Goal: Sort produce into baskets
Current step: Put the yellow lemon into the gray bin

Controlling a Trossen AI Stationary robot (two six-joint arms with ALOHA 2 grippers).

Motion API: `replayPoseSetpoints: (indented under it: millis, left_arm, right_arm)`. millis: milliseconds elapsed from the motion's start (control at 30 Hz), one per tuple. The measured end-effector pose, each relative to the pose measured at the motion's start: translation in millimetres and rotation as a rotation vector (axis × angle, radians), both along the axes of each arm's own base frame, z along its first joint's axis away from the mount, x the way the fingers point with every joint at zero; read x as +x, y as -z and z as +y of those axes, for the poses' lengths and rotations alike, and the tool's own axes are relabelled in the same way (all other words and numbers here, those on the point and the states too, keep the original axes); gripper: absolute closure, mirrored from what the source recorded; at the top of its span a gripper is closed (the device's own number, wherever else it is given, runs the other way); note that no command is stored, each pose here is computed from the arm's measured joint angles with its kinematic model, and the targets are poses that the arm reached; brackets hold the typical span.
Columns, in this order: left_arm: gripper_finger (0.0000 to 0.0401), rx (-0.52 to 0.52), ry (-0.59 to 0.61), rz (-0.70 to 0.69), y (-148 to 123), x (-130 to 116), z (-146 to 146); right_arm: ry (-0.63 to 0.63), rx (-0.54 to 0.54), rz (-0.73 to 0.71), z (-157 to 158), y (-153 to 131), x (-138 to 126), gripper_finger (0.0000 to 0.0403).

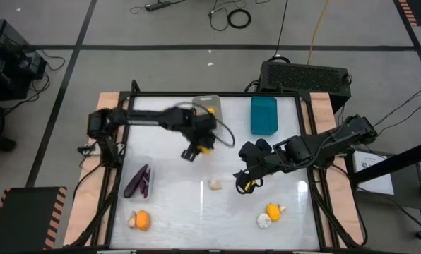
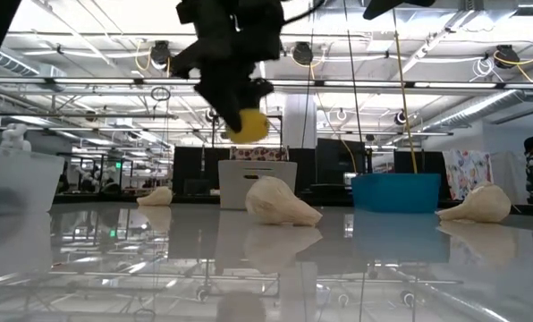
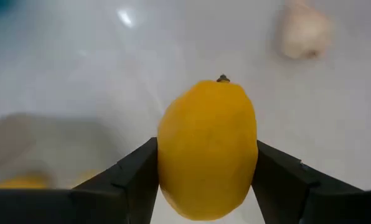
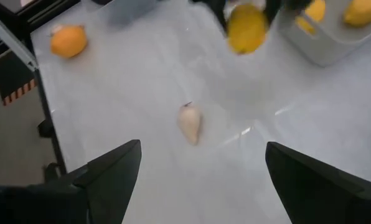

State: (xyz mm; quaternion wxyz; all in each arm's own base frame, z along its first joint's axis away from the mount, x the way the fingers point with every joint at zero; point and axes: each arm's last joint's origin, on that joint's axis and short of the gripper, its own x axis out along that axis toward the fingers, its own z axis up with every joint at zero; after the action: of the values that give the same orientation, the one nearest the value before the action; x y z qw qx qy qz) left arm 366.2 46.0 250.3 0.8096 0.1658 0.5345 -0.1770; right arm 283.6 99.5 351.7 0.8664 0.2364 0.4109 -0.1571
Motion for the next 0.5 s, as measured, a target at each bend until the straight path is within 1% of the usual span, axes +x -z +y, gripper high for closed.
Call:
replayPoseSetpoints:
  millis: [133, 200, 300, 400, 500]
  left_arm:
    - [0.0179, 0.046, -0.108, -0.120, -25, -12, 35]
    - [0.0179, 0.066, -0.169, -0.158, -32, -17, 55]
    - [0.0179, 0.083, -0.259, -0.201, -35, -24, 86]
    - [0.0180, 0.082, -0.377, -0.237, -33, -30, 115]
    - [0.0180, 0.049, -0.517, -0.244, -26, -36, 142]
  right_arm:
    - [0.012, -0.033, -0.009, -2, 0, 1, 0.0067]
    - [0.023, -0.046, -0.015, -4, -1, 1, 0.0067]
    - [0.031, -0.047, -0.014, -7, 0, 2, 0.0067]
    - [0.033, -0.047, -0.014, -7, -1, 2, 0.0067]
    - [0.033, -0.047, -0.014, -7, -1, 2, 0.0067]
